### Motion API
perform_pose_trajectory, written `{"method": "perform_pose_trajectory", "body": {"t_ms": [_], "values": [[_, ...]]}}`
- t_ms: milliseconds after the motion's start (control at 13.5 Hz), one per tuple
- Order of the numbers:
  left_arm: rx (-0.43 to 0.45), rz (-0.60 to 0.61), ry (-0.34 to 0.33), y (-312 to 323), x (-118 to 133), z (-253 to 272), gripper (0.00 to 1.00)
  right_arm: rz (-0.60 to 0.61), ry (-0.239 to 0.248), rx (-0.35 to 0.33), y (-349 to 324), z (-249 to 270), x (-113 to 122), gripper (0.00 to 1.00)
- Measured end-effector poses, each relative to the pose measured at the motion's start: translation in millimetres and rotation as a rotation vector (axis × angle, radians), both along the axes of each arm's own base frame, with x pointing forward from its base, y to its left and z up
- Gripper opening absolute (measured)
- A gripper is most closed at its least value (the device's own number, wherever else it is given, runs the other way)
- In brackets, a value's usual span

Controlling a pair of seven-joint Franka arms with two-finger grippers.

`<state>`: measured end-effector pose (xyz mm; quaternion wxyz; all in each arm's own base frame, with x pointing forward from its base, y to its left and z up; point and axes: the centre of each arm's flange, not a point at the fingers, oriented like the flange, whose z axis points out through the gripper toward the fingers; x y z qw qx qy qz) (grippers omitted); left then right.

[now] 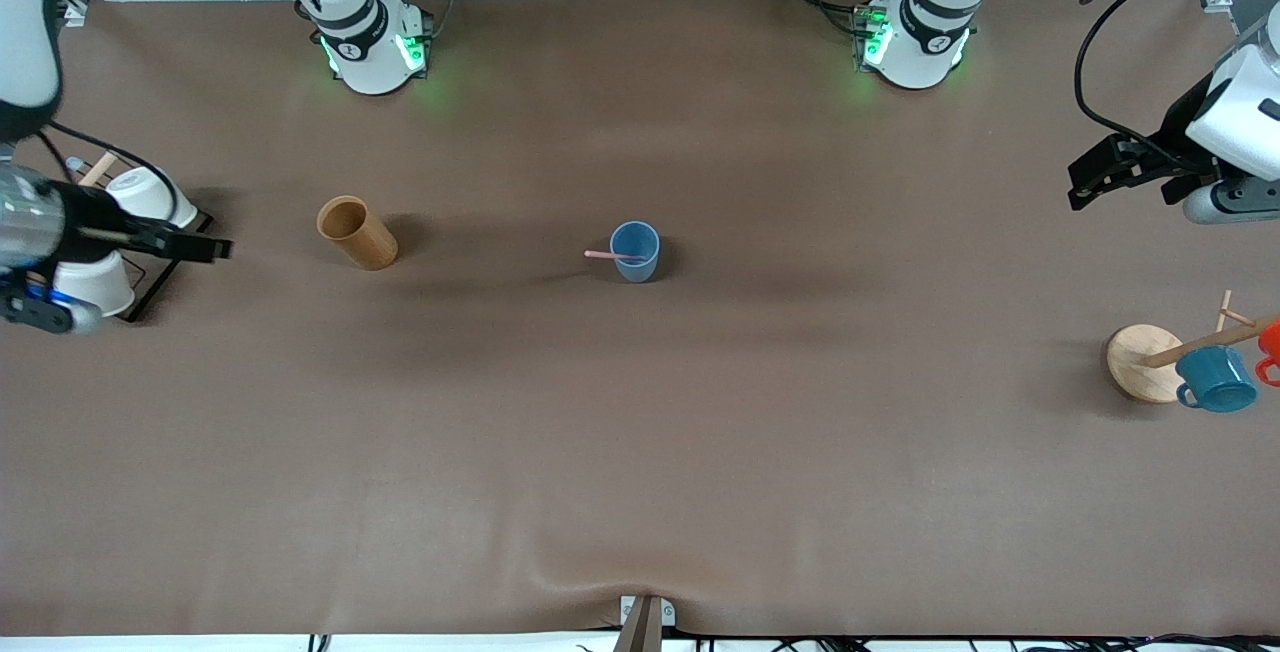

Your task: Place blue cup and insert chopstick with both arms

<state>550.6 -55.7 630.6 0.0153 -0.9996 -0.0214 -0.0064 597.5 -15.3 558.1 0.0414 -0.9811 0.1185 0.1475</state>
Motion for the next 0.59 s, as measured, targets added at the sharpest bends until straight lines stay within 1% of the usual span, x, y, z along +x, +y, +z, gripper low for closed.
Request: {"method": "perform_pose_trajectory", "body": {"t_ms": [222, 444, 593], "values": [[0.003, -0.002, 0.004, -1, -8, 0, 1.00, 0.078, -0.094, 0.000, -14, 35, -16, 1.00], [0.004, 0.003, 0.003, 2, -11, 1, 1.00, 0.086, -0.174, -0.006, -16, 46, -44, 1.00], [0.004, 0.004, 0.003, 2, -11, 1, 1.00, 0.090, -0.196, -0.011, -12, 45, -67, 1.00]]}}
